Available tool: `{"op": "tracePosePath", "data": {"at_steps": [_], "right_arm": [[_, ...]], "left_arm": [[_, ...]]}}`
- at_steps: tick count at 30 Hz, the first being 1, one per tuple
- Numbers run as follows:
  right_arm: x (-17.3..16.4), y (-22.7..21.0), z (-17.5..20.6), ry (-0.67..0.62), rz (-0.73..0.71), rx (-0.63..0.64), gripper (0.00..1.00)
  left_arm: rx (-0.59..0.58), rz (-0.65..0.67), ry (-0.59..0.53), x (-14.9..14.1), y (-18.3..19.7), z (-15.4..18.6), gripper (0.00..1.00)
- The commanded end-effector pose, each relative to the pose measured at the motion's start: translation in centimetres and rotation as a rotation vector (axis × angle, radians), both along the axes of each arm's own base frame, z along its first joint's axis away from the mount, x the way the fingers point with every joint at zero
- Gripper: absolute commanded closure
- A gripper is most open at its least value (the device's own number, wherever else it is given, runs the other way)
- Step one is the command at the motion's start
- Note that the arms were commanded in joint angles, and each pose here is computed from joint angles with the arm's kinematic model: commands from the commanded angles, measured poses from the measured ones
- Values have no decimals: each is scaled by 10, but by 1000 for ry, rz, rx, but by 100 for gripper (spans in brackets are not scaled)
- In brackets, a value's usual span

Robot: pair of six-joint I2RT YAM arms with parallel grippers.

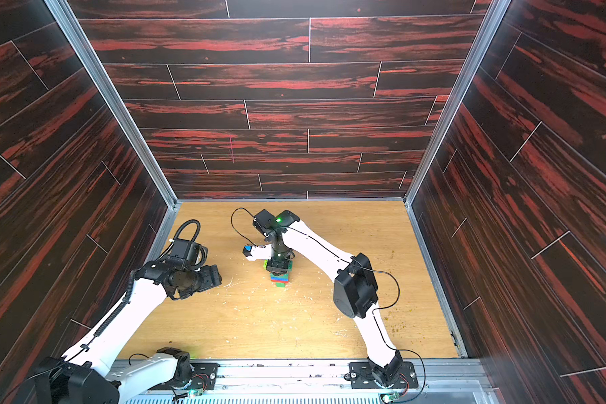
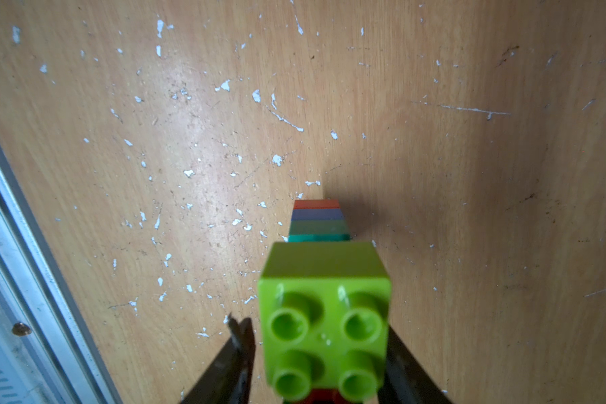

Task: Assemble a carrot with lego
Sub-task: Assemble the lego brick with the lego brick, then adjust the lego brick at the center of the board.

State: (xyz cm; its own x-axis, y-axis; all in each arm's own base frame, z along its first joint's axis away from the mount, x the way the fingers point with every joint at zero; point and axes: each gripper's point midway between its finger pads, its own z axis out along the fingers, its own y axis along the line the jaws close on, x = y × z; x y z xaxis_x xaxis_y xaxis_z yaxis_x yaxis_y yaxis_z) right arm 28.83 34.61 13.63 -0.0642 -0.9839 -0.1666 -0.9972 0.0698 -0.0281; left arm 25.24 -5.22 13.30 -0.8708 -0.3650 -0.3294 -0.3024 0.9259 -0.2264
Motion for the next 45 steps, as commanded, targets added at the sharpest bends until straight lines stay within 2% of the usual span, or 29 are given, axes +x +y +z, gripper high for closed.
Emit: {"op": "tracePosePath", "data": {"at_steps": [1,8,16,19,24,29,32,40,45], "right_arm": [[-2,-3,36,-43,-1,60,41],[-1,-4,54,-63,-10,100,31],[6,-15,85,-108,-75,166,25],[12,-24,99,-90,-149,256,21],[22,-37,122,-99,-274,509,16],[12,-56,112,-80,-316,677,15],[-2,-61,101,-45,-295,783,15],[-12,-58,37,-28,-262,871,15],[-9,-55,20,-115,-227,967,15]], "left_arm": [[-3,2,-40,6,1,13,11],[-11,-2,-43,10,-1,14,10],[-16,-8,-42,14,-3,16,10],[-20,-11,-46,18,-5,17,10],[-35,-22,-43,22,-9,17,10],[-46,-36,-30,24,-12,15,10],[-46,-36,-34,26,-12,14,10],[-41,-39,-34,28,-12,12,10],[-40,-39,-32,27,-12,13,10]]}}
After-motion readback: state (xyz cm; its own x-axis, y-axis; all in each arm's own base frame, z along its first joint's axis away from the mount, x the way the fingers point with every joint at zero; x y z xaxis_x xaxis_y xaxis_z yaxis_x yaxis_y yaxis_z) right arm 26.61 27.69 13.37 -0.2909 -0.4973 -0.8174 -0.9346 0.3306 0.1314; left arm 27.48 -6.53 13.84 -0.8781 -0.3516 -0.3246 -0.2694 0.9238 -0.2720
